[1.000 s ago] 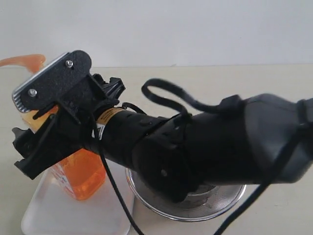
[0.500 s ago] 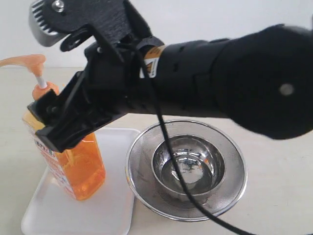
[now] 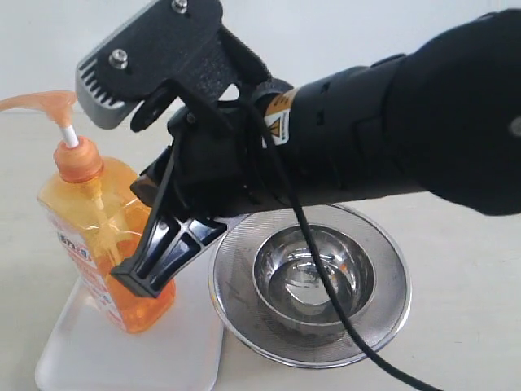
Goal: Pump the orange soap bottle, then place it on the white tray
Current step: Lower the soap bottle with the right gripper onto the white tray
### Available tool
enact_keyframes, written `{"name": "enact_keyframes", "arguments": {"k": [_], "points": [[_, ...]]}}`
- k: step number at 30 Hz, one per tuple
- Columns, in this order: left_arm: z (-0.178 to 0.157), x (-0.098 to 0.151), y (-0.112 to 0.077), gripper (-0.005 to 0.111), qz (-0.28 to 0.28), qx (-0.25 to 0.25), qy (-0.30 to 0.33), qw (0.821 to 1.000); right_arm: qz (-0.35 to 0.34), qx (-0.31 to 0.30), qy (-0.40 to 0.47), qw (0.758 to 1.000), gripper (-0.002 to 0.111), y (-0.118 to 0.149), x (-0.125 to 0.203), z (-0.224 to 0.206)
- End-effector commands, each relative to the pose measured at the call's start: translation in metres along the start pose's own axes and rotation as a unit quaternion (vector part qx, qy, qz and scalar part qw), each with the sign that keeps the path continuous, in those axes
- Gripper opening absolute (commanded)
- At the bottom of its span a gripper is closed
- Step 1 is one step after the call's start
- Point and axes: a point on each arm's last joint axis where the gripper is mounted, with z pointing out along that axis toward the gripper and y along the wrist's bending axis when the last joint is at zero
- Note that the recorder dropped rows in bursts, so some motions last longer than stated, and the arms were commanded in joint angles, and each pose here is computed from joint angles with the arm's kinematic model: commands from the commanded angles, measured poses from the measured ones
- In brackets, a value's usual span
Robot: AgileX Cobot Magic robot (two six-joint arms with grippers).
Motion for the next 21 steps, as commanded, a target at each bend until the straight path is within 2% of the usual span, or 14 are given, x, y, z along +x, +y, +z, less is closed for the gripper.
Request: {"name": "enact_keyframes", "arguments": {"k": [1,4,5,7,8,10,11,12,14,21], "points": [[0.016,0.012,-0.014,0.005,-0.057,0.038,-0.037,0.997,-0.03,0.002,0.019,0.999,0.004,-0.002,0.006,0.01],[0.027,0.015,-0.015,0.005,-0.071,0.012,-0.026,0.997,-0.082,0.004,0.031,0.996,0.004,-0.003,0.011,0.018],[0.034,0.014,-0.017,0.005,-0.066,0.003,-0.025,0.997,-0.116,0.01,0.033,0.993,0.004,-0.004,0.014,0.026],[0.047,0.012,-0.023,0.005,-0.05,-0.006,-0.022,0.999,-0.136,0.021,0.031,0.99,0.004,-0.008,0.018,0.036],[0.052,0.012,-0.025,0.005,-0.045,-0.011,-0.015,0.999,-0.127,0.027,0.029,0.991,0.004,-0.013,0.02,0.04],[0.066,0.015,-0.031,0.005,-0.041,-0.024,0.011,0.999,-0.075,0.056,0.027,0.995,-0.001,-0.033,0.026,0.044],[0.073,0.017,-0.035,0.005,-0.042,-0.029,0.025,0.998,-0.027,0.077,0.032,0.996,0.0,-0.049,0.031,0.043],[0.076,0.018,-0.037,0.005,-0.041,-0.03,0.032,0.998,-0.011,0.086,0.033,0.996,0.0,-0.056,0.033,0.041],[0.082,0.023,-0.039,0.005,-0.046,-0.034,0.049,0.997,-0.004,0.102,0.032,0.994,0.0,-0.068,0.036,0.039],[0.085,0.034,-0.038,0.005,-0.049,-0.044,0.049,0.997,-0.01,0.112,0.011,0.994,0.0,-0.071,0.037,0.048]]}}
